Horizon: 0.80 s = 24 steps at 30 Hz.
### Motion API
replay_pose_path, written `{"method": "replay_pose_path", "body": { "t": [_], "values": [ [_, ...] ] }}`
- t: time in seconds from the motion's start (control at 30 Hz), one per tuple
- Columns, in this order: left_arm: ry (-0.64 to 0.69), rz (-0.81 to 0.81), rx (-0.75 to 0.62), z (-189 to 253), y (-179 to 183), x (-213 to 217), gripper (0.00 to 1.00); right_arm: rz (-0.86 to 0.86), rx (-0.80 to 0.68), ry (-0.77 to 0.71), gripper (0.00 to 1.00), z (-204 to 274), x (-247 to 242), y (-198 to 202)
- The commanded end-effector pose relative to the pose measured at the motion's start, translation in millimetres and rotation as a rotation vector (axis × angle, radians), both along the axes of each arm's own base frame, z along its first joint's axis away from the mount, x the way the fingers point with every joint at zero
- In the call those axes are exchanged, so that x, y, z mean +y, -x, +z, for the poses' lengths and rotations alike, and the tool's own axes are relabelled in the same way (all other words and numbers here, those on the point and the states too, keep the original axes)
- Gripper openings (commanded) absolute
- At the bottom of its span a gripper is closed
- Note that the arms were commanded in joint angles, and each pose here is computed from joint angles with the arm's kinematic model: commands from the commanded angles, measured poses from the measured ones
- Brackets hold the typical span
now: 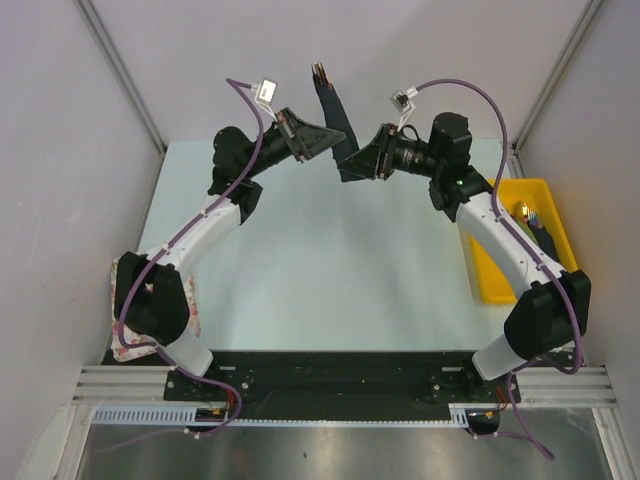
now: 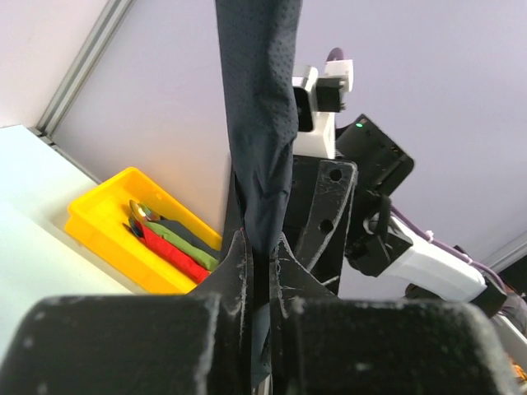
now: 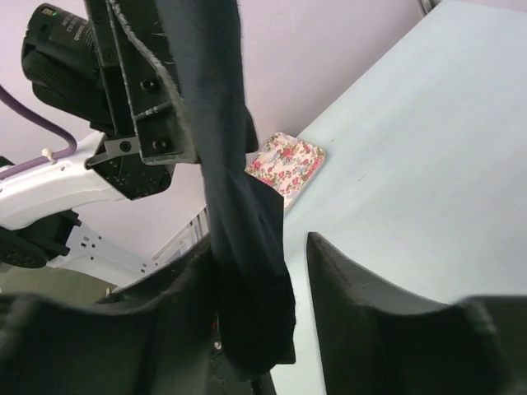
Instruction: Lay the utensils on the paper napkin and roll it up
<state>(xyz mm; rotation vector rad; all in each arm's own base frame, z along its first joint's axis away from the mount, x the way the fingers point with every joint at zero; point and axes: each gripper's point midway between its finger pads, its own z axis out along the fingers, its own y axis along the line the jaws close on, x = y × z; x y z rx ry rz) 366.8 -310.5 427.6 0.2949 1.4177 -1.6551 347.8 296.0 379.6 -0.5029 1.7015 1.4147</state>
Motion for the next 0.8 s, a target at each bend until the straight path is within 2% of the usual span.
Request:
{"method": "replay_pose_path", "body": {
  "t": [0.0,0.17,0.33,0.37,0.4,0.43,0.47,0.57,0.77],
  "values": [
    [0.062,0.006,-0.109,39,8,5,0.00,0.022,-0.043,-0.027,0.34,18,-1,3],
    [0.060,0.009,-0.110,37,8,5,0.00,0.024,-0.050,-0.036,0.00,22,-2,4],
    [0.060,0.007,-0.128,38,8,6,0.00,0.040,-0.050,-0.030,0.00,21,-3,7],
    [0.060,0.005,-0.128,39,9,6,0.00,0.046,-0.042,-0.025,0.03,18,-2,7],
    [0.061,0.003,-0.129,39,9,6,0.00,0.045,-0.027,-0.017,0.14,16,-3,7],
    [0.061,0.000,-0.129,38,10,5,0.00,0.031,-0.027,-0.012,0.36,15,-4,5],
    [0.061,0.000,-0.132,40,10,6,0.00,0.025,-0.034,-0.011,0.43,17,-6,5],
    [0.059,-0.006,-0.132,39,12,5,0.00,0.002,-0.029,-0.010,0.52,18,-12,0],
    [0.054,-0.014,-0.124,35,14,4,0.00,-0.024,-0.039,-0.009,0.58,25,-20,-5]
  ]
}}
